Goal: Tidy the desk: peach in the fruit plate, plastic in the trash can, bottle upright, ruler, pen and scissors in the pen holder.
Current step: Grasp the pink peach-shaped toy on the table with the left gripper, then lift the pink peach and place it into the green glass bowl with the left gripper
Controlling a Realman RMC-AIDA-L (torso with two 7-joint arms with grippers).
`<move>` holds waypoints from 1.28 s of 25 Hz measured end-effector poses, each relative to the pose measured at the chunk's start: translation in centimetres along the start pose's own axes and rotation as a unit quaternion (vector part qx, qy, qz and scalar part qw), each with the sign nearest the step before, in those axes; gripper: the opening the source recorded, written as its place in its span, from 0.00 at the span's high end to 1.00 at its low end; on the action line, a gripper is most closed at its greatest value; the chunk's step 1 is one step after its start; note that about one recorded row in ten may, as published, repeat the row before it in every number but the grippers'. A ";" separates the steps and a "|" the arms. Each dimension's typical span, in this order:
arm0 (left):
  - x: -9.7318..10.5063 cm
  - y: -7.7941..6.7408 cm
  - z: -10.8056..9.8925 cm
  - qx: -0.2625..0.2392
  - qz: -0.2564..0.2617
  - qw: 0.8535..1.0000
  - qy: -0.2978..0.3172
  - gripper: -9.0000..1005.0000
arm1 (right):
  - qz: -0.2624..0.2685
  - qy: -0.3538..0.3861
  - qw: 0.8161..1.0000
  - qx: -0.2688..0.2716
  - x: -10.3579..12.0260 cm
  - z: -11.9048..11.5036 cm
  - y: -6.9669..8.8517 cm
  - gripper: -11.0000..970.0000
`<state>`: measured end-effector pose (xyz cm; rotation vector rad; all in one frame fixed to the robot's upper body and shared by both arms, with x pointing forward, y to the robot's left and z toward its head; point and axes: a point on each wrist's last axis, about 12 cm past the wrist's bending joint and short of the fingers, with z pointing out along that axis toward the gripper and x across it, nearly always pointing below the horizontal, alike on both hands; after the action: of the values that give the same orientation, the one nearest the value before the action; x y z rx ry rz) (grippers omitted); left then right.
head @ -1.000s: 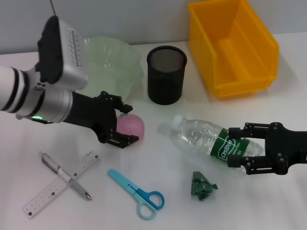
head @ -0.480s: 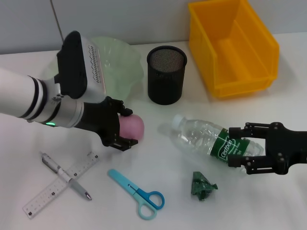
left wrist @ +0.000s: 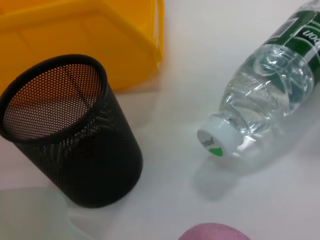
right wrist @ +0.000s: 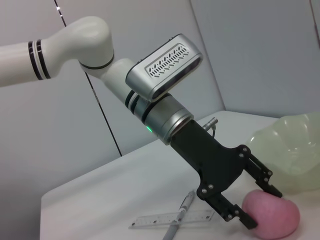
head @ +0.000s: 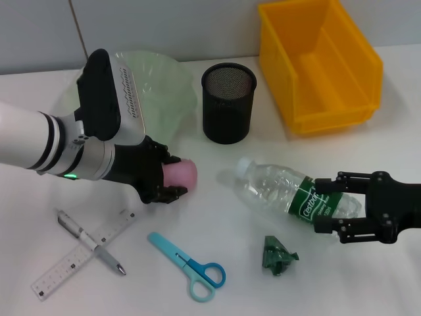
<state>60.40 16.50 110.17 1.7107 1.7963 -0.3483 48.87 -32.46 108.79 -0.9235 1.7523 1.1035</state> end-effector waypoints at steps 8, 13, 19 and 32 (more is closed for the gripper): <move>-0.4 -1.3 -1.7 0.023 -0.030 0.997 -0.063 0.52 | 0.001 0.003 1.000 -0.004 0.1 0.1 0.1 0.18; -0.6 -1.1 -5.1 0.004 -0.077 0.982 -0.174 0.59 | 0.001 0.005 1.000 -0.006 0.1 0.2 0.1 0.19; 0.8 1.5 -5.4 -0.124 -0.181 0.945 -0.242 0.64 | 0.000 0.007 1.000 -0.009 0.0 0.3 0.1 0.19; 3.1 4.3 -0.6 -0.278 -0.265 0.913 -0.134 0.73 | 0.004 0.008 1.000 -0.025 -0.1 0.5 0.4 0.19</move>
<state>64.51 19.89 109.71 0.7354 1.8896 -0.2430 48.73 -31.87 108.89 -0.9580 1.7492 1.1527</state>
